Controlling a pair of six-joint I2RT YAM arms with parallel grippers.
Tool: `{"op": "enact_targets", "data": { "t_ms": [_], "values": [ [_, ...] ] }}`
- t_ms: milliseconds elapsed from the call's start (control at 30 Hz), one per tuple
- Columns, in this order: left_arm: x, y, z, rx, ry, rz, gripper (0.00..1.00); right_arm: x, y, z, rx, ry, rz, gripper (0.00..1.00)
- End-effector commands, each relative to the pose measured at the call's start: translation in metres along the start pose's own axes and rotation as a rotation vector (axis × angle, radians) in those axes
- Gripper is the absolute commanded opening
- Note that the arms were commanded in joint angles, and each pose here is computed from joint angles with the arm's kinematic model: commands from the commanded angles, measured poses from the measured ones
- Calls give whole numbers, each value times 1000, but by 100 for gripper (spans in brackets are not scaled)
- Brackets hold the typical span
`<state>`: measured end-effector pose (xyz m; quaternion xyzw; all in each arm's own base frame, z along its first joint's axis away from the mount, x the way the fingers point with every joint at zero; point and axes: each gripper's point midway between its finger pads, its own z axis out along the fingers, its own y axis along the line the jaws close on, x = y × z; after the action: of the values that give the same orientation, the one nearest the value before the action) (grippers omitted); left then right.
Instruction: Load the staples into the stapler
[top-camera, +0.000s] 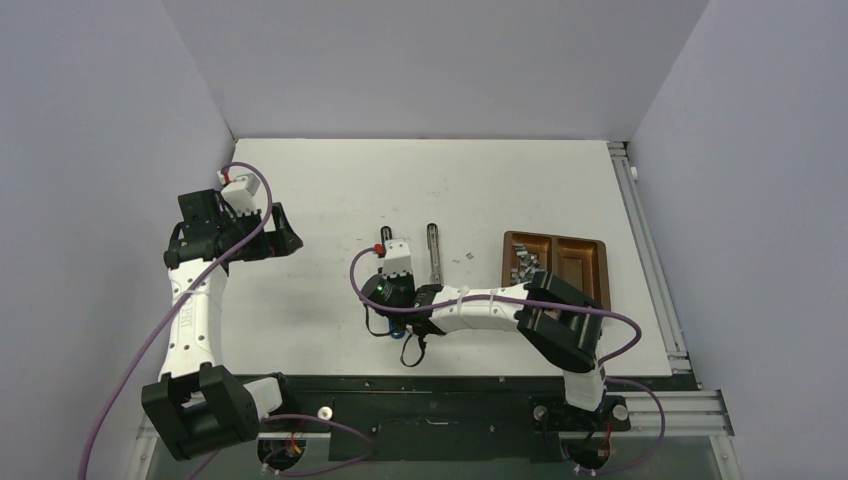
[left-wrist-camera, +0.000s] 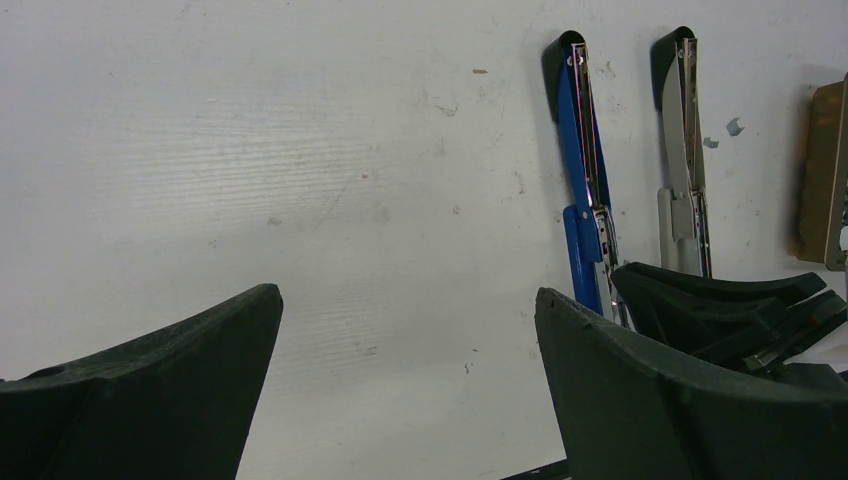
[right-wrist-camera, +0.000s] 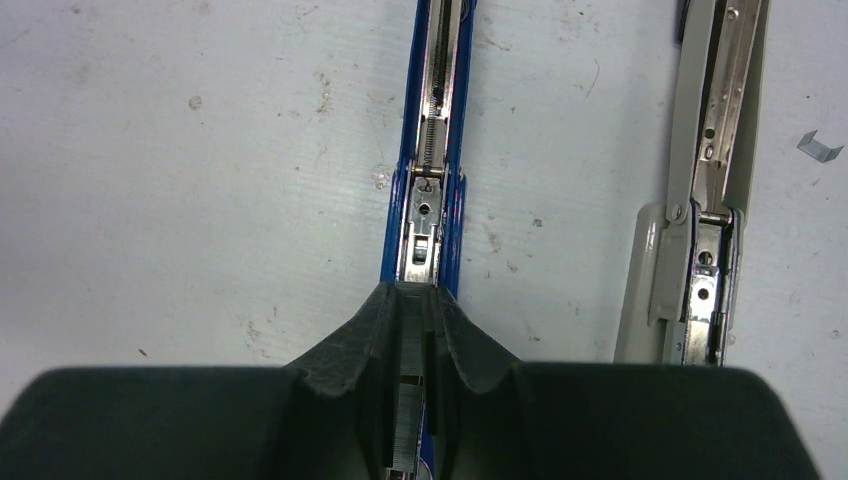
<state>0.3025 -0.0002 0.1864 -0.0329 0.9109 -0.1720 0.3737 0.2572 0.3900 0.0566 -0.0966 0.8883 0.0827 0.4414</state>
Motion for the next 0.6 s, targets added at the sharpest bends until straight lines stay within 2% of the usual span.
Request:
{"op": "enact_targets", "data": {
  "t_ms": [0,567],
  "values": [
    [-23,-6,-9,7,-61,26,96,0,-4,7,20,-17,27,9],
    [-24,-5,-9,6,-62,27,96,6,-6,9,22,-4,24,9]
  ]
}}
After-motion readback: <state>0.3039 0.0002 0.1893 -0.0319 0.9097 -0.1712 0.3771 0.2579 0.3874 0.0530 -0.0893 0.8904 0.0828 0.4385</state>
